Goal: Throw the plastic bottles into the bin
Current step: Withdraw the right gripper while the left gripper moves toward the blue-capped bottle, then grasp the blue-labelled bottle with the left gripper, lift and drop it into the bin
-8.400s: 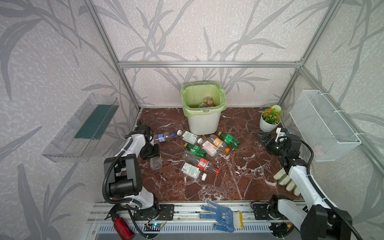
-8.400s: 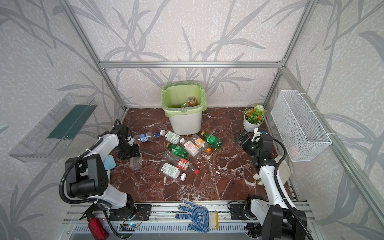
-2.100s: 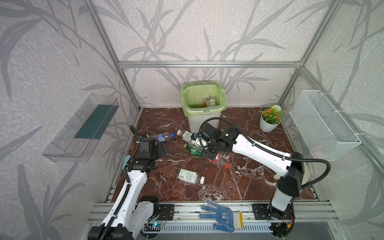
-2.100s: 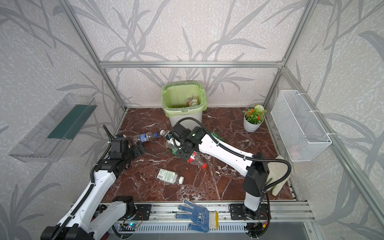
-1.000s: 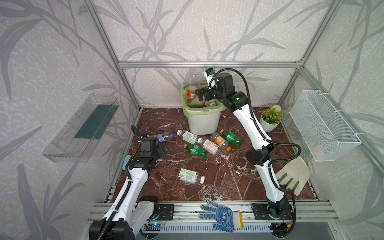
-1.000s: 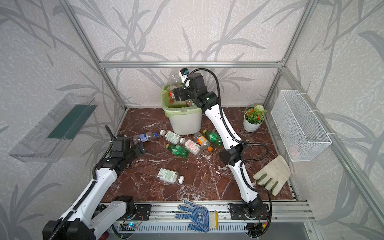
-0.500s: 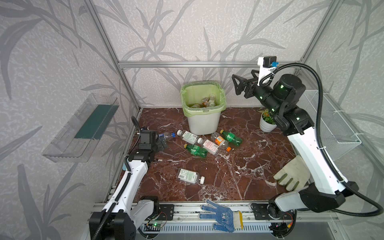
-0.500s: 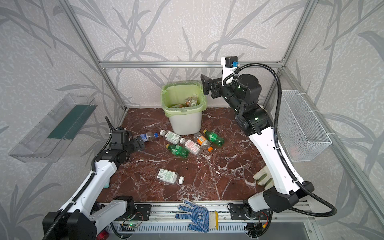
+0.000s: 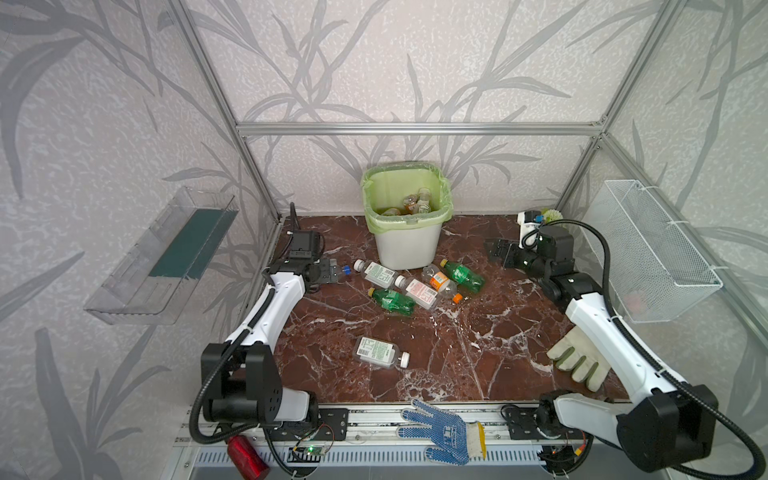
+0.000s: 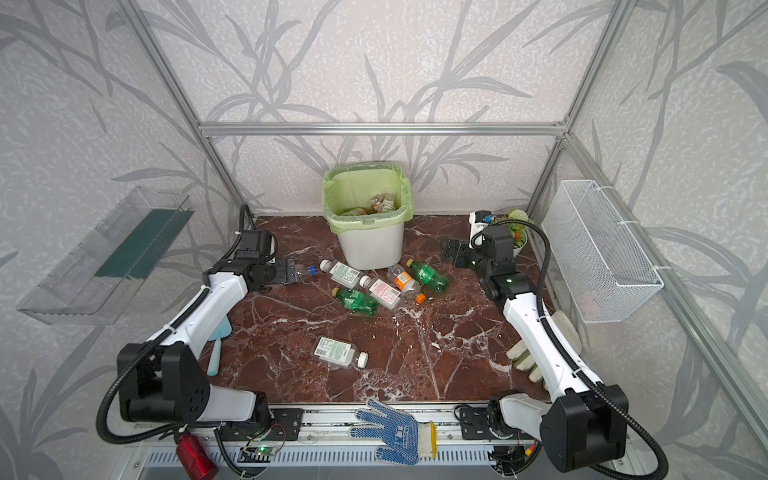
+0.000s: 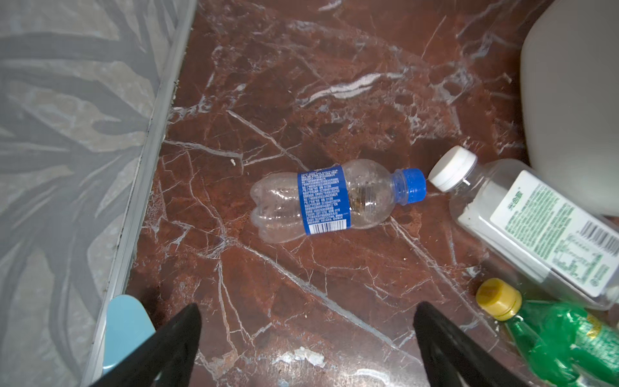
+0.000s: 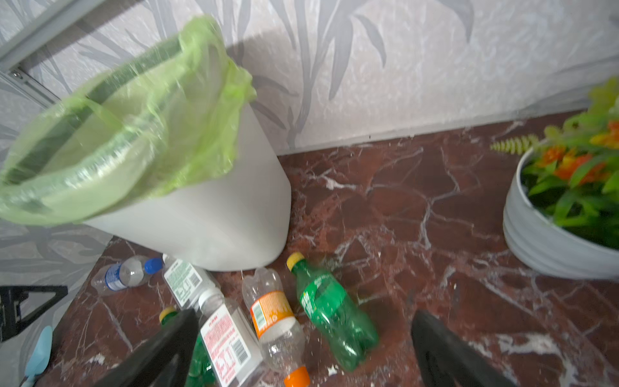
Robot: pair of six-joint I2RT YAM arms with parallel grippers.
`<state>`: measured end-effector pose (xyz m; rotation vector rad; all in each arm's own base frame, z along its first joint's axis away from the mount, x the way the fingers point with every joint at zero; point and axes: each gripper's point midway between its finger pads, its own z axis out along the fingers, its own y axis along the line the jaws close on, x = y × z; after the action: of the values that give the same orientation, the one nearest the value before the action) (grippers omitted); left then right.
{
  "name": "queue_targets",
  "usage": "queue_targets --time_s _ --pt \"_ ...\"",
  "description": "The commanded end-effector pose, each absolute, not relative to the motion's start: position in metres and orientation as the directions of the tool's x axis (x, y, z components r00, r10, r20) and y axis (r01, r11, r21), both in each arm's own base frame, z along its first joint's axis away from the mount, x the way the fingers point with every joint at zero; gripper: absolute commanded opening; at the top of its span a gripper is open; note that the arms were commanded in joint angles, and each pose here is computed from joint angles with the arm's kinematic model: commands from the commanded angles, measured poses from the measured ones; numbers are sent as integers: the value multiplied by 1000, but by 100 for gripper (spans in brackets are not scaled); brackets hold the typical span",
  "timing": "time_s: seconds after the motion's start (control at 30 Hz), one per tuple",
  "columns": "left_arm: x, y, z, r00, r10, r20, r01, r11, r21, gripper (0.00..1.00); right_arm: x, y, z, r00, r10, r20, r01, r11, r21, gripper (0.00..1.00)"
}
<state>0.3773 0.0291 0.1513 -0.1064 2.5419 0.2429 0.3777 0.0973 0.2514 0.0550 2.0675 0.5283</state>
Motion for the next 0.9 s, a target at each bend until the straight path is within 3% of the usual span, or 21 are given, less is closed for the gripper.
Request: queue_targets --time_s 0.0,0.17,0.63,0.77,0.87 --pt "377 38 142 -886 215 -410 85 946 313 99 367 93 242 -541 293 -789 -182 874 450 99" --pt "386 38 123 -882 392 -262 284 885 370 97 357 77 218 -572 330 -751 -124 870 477 99" --pt "417 20 72 -857 490 -157 428 848 313 86 354 68 201 -600 361 -714 -71 865 497 99" --pt "418 11 53 -871 480 -107 443 860 255 77 354 67 198 -608 374 -700 -58 859 509 99" --pt "418 4 47 -879 465 -108 438 875 205 61 353 66 199 -608 379 -698 -55 857 513 99"
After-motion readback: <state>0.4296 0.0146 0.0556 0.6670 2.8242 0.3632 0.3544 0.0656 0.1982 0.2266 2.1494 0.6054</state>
